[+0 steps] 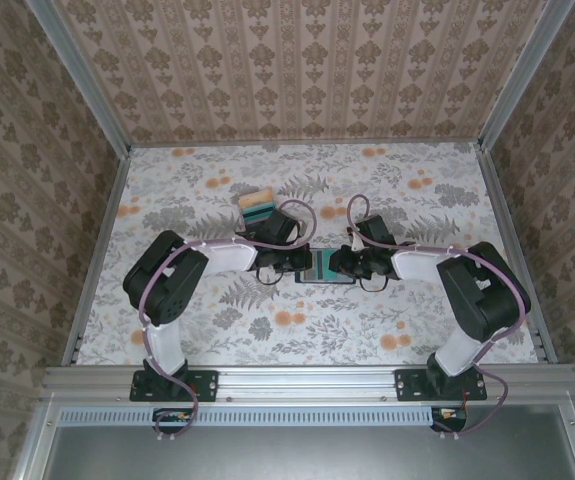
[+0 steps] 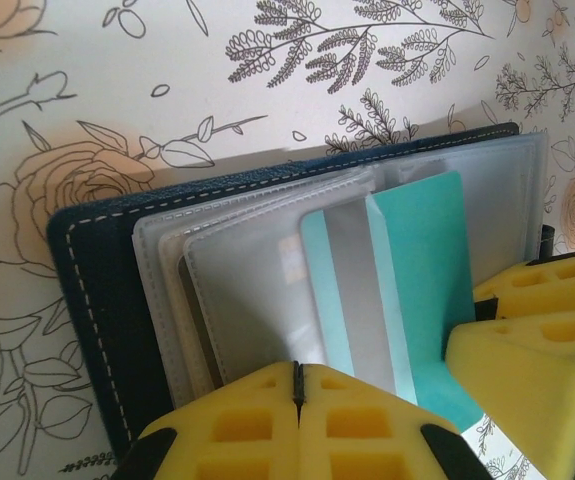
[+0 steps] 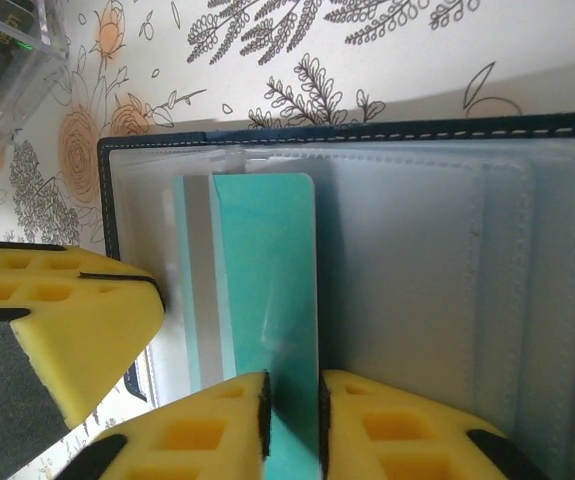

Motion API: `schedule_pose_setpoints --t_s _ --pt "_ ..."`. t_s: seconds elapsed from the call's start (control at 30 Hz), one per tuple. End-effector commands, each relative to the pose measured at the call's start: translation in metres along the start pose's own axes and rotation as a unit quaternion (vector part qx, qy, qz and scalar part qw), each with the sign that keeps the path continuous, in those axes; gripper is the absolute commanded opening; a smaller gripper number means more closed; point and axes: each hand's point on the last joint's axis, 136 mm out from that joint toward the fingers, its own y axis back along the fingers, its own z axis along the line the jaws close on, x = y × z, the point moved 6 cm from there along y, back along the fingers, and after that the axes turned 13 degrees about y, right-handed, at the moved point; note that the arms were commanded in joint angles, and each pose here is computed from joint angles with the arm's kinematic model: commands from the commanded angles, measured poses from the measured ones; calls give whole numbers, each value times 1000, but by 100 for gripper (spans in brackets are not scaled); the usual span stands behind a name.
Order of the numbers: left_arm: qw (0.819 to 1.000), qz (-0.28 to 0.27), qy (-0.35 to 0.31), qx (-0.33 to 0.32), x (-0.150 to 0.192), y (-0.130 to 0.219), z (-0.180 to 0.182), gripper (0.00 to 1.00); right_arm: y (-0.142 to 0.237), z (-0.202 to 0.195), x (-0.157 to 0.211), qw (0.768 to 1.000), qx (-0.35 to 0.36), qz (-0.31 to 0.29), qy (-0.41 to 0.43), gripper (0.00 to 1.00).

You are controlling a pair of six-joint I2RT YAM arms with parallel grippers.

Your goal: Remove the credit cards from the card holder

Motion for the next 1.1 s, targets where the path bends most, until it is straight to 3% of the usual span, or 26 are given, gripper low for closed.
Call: schedule_pose_setpoints --t_s 0.0,0.13,0.47,0.6,0.87,1.07 --pt "999 24 13 -37 9 -9 21 3 -5 -4 3 1000 -1 10 -12 17" --pt "999 21 12 -43 9 -5 25 3 3 -13 3 1000 24 -3 -20 8" --pt "999 17 18 -42 8 4 35 3 29 -38 11 998 37 -20 -40 6" --pt "1000 15 16 -17 6 9 26 5 45 -29 8 998 13 -44 -30 2" --pt "993 -43 4 113 -8 59 -31 35 93 5 -2 993 -34 -115 24 0" --pt "968 -86 2 236 -9 97 -63 44 126 34 -6 979 -102 -170 56 0"
